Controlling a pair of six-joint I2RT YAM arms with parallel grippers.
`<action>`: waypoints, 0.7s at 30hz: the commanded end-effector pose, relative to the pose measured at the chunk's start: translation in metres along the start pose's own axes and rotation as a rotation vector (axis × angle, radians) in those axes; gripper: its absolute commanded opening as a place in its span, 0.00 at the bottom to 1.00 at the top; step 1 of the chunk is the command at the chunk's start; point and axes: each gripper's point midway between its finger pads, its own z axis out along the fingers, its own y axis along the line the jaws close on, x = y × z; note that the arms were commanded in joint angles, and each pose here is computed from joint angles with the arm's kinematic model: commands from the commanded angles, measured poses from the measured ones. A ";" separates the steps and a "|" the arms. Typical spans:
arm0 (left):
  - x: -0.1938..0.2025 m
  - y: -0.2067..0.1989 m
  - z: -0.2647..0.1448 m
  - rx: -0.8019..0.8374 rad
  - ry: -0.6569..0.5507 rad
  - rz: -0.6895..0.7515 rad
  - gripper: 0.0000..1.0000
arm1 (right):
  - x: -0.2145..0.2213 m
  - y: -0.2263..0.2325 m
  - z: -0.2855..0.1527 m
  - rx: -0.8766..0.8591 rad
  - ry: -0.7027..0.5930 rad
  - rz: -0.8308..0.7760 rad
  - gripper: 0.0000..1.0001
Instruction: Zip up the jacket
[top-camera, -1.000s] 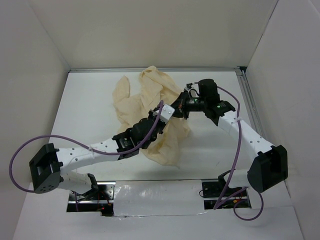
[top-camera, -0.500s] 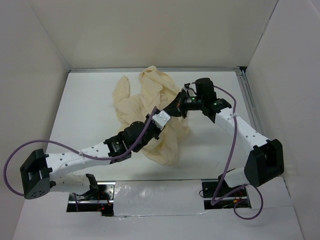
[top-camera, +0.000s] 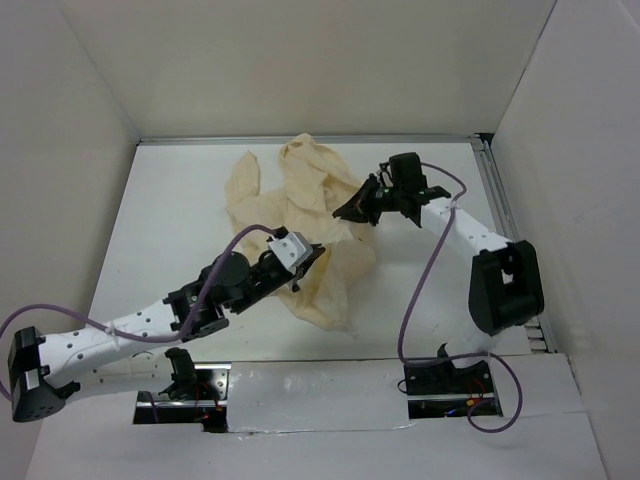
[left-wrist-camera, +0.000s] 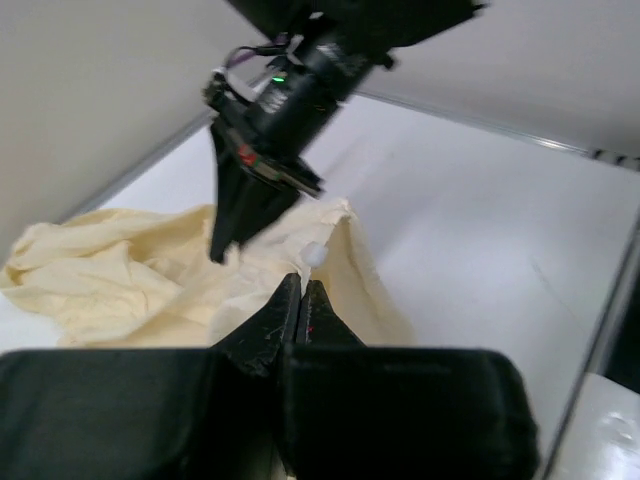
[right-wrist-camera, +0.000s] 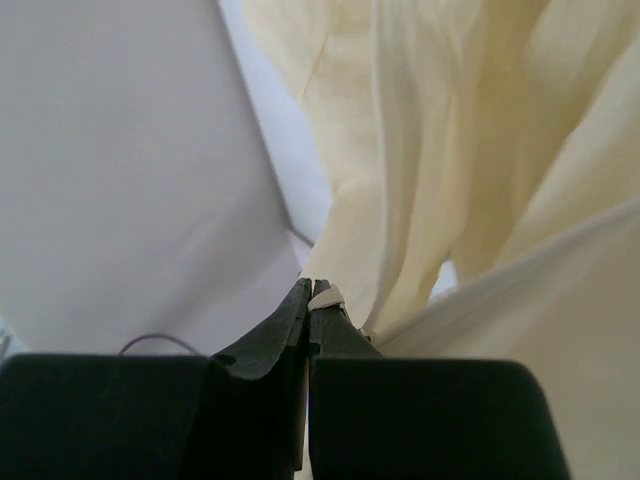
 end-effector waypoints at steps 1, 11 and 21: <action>-0.027 -0.019 -0.022 0.105 -0.079 -0.123 0.00 | -0.079 0.029 0.005 -0.051 -0.194 -0.200 0.00; 0.093 -0.098 -0.082 0.412 0.313 -0.374 0.00 | -0.223 0.066 0.060 -0.056 -0.388 -0.340 0.00; 0.138 -0.141 -0.132 0.645 0.485 -0.524 0.00 | -0.313 0.097 0.062 -0.070 -0.648 -0.408 0.00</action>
